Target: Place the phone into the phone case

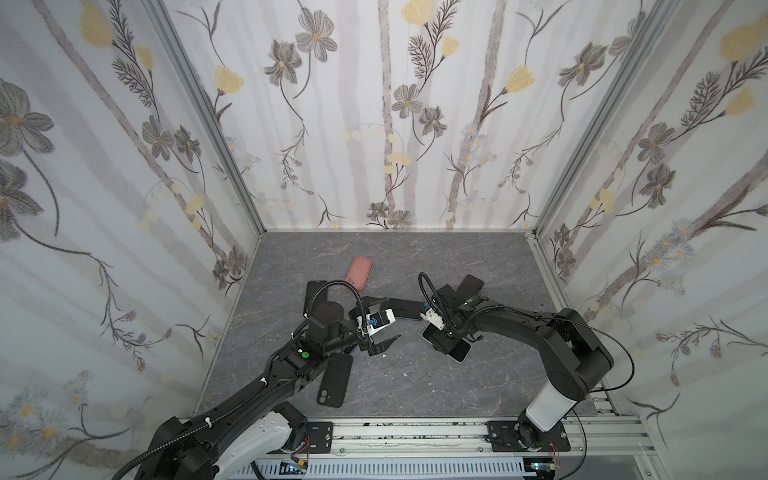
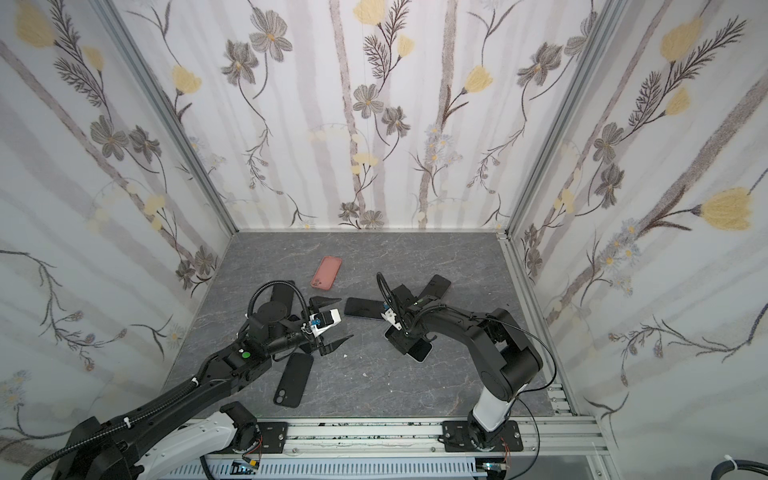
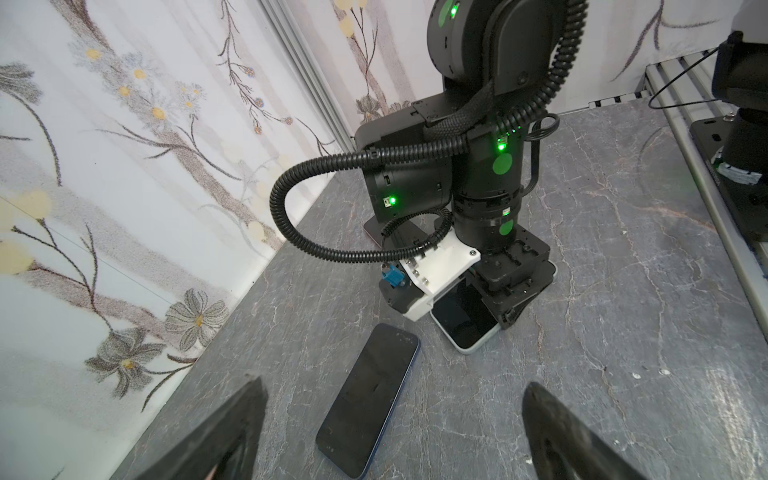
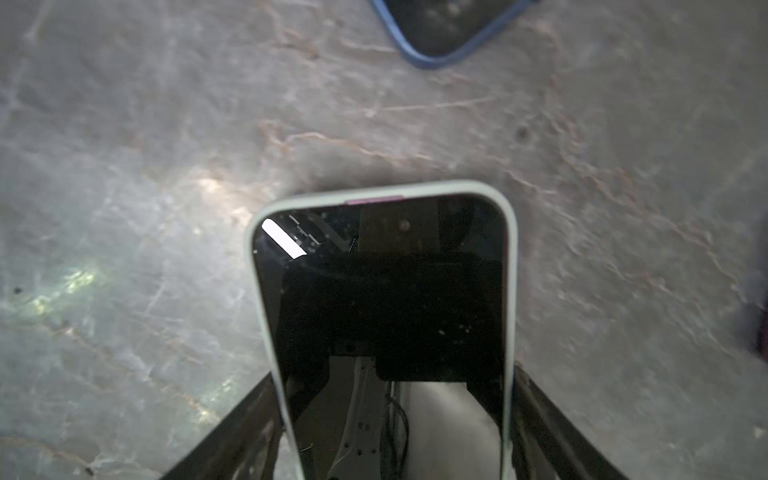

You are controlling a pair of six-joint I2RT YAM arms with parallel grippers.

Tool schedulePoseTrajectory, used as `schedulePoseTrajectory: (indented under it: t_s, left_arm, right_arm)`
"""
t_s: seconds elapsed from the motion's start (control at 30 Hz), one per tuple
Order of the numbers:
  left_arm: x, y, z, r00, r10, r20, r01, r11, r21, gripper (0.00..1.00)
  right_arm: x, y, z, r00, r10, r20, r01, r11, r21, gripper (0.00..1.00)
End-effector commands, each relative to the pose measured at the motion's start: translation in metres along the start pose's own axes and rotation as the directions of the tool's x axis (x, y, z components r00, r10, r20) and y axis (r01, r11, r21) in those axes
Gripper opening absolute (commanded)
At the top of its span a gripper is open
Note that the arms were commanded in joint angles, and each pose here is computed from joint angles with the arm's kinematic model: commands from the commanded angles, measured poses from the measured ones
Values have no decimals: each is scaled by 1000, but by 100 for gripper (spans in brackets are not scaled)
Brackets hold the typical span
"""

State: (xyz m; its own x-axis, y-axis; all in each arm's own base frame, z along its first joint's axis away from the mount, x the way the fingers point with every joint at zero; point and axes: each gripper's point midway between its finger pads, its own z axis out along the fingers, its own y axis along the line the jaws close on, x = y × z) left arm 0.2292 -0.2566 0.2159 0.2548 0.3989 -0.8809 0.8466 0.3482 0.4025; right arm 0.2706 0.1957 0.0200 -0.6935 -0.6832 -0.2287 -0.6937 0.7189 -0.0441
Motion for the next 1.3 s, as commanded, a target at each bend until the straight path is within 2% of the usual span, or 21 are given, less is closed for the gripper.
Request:
schedulePoseTrajectory:
  t_s: [0.0,0.13,0.33,0.63,0.73,0.93,1.03,1.27]
  left_arm:
    - [-6,3,-1,999,26,28,-26,1000,-12,96]
    - [-8,3,-2,999,25,32,-25,1000,-13,96]
    - [-8,3,-3,999,30,35,-29,999,-19,96]
    - [-7,3,-3,999,30,32,-30,999,-21,96]
    - [-7,3,-3,999,31,34,-30,999,-22,96]
    - [-7,4,-3,999,31,33,-30,999,-25,96]
    - [-7,4,-4,999,34,33,-33,999,-28,97]
    - [-6,4,-4,999,32,26,-31,999,-33,96]
  right_arm:
    - [2,-6,-2,978,209,-17,-209,978,29,76]
    - [12,-11,0,934,352,-55,-348,935,66,76]
    - [36,-26,0,838,540,-80,-529,839,126,76]
    - [59,-61,-21,653,756,47,-756,645,112,75]
    - [69,-81,-27,570,816,98,-820,558,125,76]
    - [93,-119,-27,455,882,124,-885,434,166,78]
    - [103,-139,-28,431,891,144,-895,402,193,78]
    - [110,-181,-32,399,896,193,-910,361,205,79]
